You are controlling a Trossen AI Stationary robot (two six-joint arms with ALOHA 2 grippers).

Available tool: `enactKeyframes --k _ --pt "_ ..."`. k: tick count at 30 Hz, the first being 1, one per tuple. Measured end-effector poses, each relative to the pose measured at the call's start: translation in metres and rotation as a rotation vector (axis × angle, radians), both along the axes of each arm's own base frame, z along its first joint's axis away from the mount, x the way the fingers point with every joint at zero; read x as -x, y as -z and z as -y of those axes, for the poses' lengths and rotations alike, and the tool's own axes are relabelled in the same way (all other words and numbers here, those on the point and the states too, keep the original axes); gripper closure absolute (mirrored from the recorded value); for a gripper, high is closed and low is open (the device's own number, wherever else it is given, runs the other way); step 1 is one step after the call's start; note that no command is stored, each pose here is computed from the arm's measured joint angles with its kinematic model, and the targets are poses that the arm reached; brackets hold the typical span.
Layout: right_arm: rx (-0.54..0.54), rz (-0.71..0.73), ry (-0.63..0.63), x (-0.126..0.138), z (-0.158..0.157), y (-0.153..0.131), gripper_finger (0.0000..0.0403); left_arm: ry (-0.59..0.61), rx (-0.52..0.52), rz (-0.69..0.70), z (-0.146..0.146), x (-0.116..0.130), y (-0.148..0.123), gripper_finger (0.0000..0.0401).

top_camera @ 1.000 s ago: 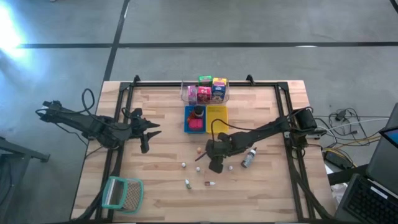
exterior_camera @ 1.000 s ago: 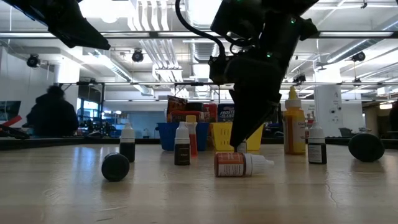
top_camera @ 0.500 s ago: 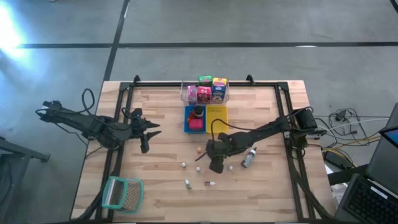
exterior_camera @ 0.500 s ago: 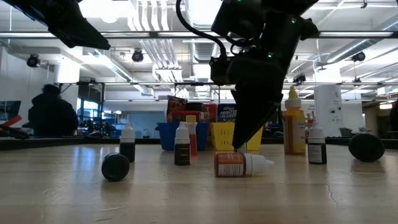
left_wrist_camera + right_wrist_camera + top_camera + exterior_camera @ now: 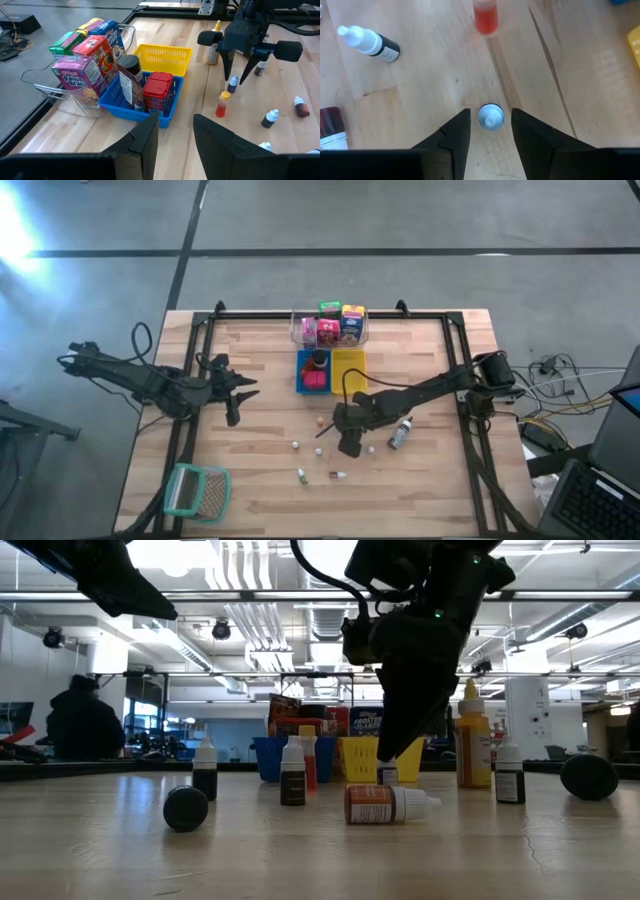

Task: Pick & Place Kitchen Items
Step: Put the small black food coloring bottle into the yellow bin

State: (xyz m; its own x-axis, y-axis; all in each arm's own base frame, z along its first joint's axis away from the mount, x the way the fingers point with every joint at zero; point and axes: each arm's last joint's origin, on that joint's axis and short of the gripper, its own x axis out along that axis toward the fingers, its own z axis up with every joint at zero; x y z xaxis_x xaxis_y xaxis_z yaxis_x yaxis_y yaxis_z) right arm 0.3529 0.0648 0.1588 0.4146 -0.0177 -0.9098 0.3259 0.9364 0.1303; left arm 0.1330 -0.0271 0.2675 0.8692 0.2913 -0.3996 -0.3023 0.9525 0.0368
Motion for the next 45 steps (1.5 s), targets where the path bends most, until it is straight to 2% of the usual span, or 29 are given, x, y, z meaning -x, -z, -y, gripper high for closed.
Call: enactKeyframes --k 6,21,29,37,41,45 --pt "0.000 0.002 0.000 0.000 0.000 0.000 0.0267 0.000 0.000 0.000 0.000 0.000 0.000 0.0272" --pt "-0.001 0.006 0.005 -0.001 0.000 0.000 0.0345 0.000 0.000 0.000 0.000 0.000 0.000 0.0272" --pt "0.004 0.002 -0.004 -0.003 0.000 -0.004 0.0338 0.000 0.000 -0.001 0.000 0.000 0.000 0.0272" --pt "0.062 -0.044 0.017 -0.009 0.022 -0.058 0.0346 0.000 0.000 0.000 0.000 0.000 0.000 0.0272" --pt "0.088 -0.018 0.082 -0.014 0.048 -0.082 0.0343 0.000 0.000 0.000 0.000 0.000 0.000 0.0272" --pt "0.093 -0.002 0.169 -0.015 0.081 -0.088 0.0336 0.000 -0.002 -0.006 0.000 -0.001 0.001 0.0272"
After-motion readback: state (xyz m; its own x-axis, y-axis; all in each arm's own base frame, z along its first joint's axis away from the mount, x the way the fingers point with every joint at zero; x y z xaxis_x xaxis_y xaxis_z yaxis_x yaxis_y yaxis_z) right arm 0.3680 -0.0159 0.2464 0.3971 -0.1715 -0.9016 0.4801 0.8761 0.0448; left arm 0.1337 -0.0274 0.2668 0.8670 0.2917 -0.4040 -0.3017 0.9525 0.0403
